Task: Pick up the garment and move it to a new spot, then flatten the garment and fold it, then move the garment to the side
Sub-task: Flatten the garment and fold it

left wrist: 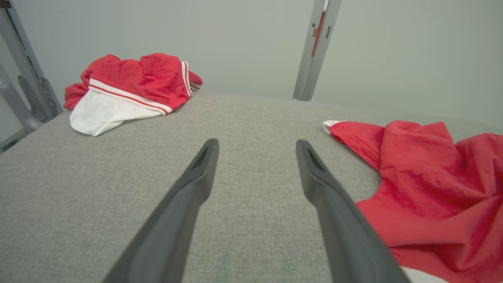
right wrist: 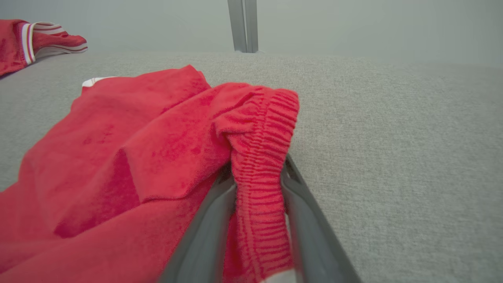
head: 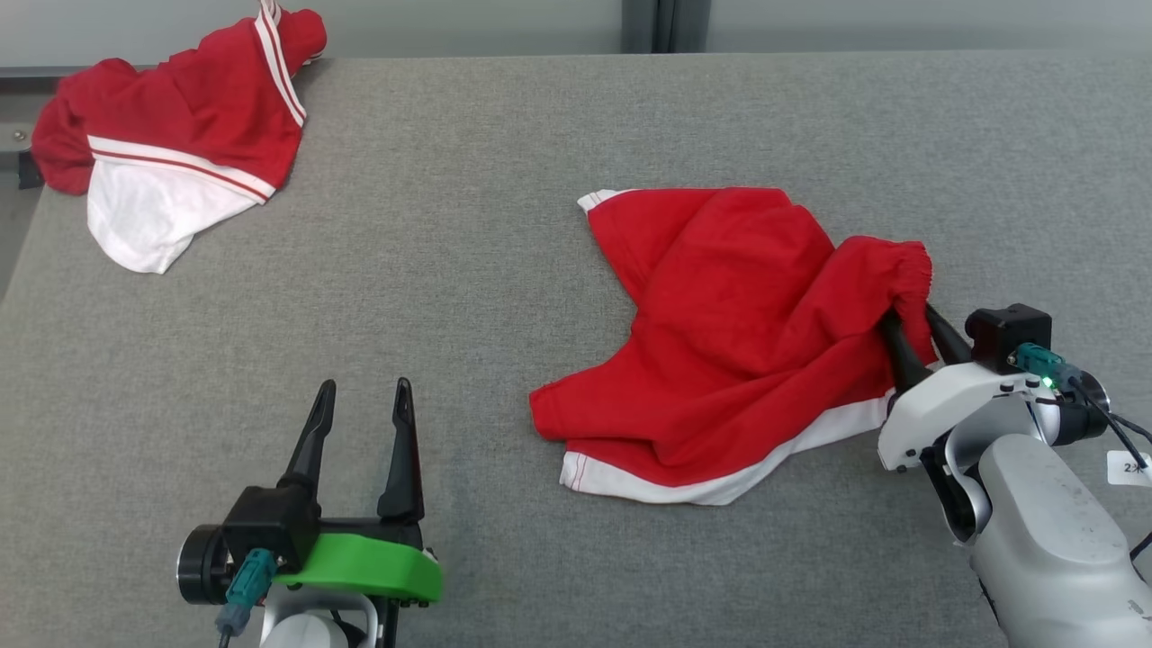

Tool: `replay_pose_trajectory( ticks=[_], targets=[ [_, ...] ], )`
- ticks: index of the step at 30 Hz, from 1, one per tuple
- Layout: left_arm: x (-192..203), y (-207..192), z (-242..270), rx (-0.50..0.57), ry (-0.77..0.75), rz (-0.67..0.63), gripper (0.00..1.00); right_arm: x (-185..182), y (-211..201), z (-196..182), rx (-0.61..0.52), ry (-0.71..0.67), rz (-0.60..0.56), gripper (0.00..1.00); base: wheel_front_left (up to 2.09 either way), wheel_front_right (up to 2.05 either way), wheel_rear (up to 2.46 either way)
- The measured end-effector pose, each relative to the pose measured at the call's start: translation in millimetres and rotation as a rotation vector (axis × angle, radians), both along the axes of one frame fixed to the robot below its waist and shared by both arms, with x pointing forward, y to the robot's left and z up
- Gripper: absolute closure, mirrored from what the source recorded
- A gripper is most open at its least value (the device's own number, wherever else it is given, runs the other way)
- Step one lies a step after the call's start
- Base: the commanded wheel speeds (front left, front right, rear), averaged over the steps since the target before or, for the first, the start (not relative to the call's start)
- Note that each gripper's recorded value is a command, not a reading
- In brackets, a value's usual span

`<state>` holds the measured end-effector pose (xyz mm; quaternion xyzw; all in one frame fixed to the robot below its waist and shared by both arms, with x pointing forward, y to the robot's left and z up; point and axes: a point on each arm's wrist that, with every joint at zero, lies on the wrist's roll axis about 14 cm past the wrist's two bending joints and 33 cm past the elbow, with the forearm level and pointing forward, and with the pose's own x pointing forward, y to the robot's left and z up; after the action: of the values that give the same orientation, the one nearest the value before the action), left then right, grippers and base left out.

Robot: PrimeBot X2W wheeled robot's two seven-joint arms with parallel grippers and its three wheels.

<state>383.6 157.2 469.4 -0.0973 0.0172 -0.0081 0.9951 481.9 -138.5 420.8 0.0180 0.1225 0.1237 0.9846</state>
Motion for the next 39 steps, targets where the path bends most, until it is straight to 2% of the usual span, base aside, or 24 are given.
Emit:
replay_pose_trajectory(
  ticks=[9, 15, 25, 39],
  targets=[
    [9.7, -17.4, 6.1, -0.013, -0.022, -0.047, 0.00, -19.3, -26.3, 3.7, -0.009, -0.034, -0.050, 0.00, 0.00, 0.00, 0.00],
    [9.8, -26.0, 11.2, -0.021, -0.038, -0.070, 0.00, -40.4, -42.5, 30.2, -0.017, -0.141, -0.101, 0.00, 0.00, 0.00, 0.00],
    [-6.5, -30.0, 19.0, -0.036, -0.055, -0.080, 0.00, -75.4, -17.8, 76.1, 0.023, -0.293, -0.096, 0.00, 0.00, 0.00, 0.00],
    [-36.4, -11.5, 26.6, -0.052, -0.074, -0.015, 0.00, -100.9, -0.9, 96.0, 0.072, -0.344, -0.075, 0.00, 0.00, 0.00, 0.00]
  ],
)
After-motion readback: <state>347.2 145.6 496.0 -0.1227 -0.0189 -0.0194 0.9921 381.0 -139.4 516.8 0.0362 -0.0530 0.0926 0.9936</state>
